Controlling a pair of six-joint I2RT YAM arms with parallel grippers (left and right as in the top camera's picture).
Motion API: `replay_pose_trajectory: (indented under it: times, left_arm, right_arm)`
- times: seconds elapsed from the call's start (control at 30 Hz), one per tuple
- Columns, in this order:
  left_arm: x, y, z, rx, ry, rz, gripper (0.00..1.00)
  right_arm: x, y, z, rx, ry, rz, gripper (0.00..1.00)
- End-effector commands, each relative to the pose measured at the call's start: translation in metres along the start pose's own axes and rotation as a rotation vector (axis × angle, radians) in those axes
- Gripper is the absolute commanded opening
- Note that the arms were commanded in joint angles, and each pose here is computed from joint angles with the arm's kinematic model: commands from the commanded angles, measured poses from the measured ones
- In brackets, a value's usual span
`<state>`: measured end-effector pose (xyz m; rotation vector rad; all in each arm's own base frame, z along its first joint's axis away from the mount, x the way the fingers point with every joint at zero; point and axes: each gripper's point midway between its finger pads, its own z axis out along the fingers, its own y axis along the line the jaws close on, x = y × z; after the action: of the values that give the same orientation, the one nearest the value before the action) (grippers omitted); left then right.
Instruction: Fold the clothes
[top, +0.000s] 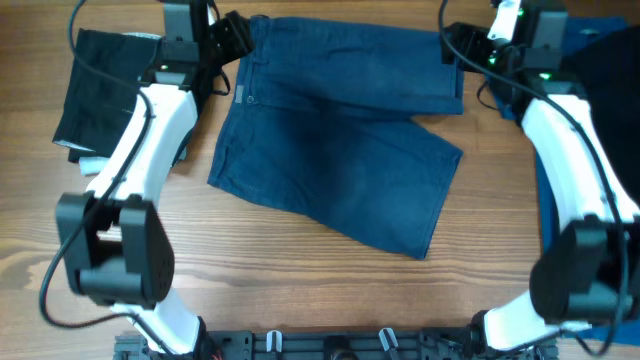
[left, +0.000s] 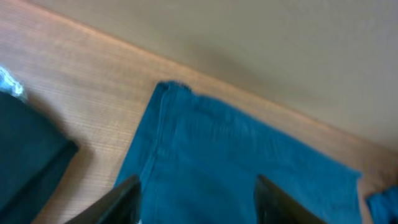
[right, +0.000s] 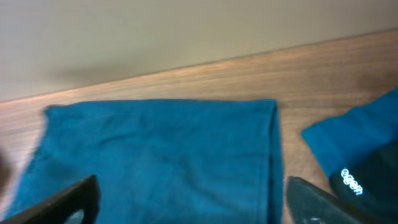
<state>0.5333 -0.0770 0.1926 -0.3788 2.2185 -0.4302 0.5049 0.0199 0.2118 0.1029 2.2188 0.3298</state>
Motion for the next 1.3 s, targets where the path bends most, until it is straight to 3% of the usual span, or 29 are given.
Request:
replay_pose_trajectory:
  times: [0.0,0.03,0.1,0.4,0.57,0.67,0.83,0.97,1.13,1.27]
  left_arm:
    - [0.043,0.019,0.006,-0.056,0.167,0.014,0.30]
    - [0.060,0.029,0.011,-0.089,0.230,0.008,0.26]
    - [0.079,0.040,0.019,-0.120,0.291,0.001,0.27]
    - [0.130,0.069,0.039,-0.203,0.449,-0.017,0.24]
    - [0.134,0.071,0.038,-0.212,0.466,-0.019,0.20]
    - [0.128,0.068,0.036,-0.203,0.449,-0.018,0.12]
    - [0.091,0.046,0.019,-0.144,0.336,-0.005,0.04]
    - [0.072,0.022,0.011,-0.047,0.283,-0.002,0.04]
    - [0.075,0.003,0.026,0.035,0.271,0.012,0.04]
    - [0.079,-0.010,0.048,0.077,0.236,0.038,0.04]
  right_arm:
    - [0.037,0.004,0.009,-0.047,0.136,0.020,0.41]
    - [0.052,0.000,0.018,-0.044,0.181,0.032,0.18]
    - [0.072,-0.003,0.033,-0.048,0.241,0.027,0.06]
    - [0.206,-0.035,0.094,-0.006,0.614,0.115,0.04]
    - [0.247,-0.065,0.101,0.143,0.716,0.152,0.04]
    - [0.240,-0.069,0.100,0.172,0.697,0.138,0.04]
    - [0.169,-0.050,0.085,0.128,0.572,0.103,0.04]
    - [0.106,0.003,0.053,-0.084,0.460,0.112,0.04]
    - [0.102,0.049,0.053,-0.295,0.444,0.114,0.04]
    - [0.117,0.066,0.072,-0.333,0.458,0.083,0.04]
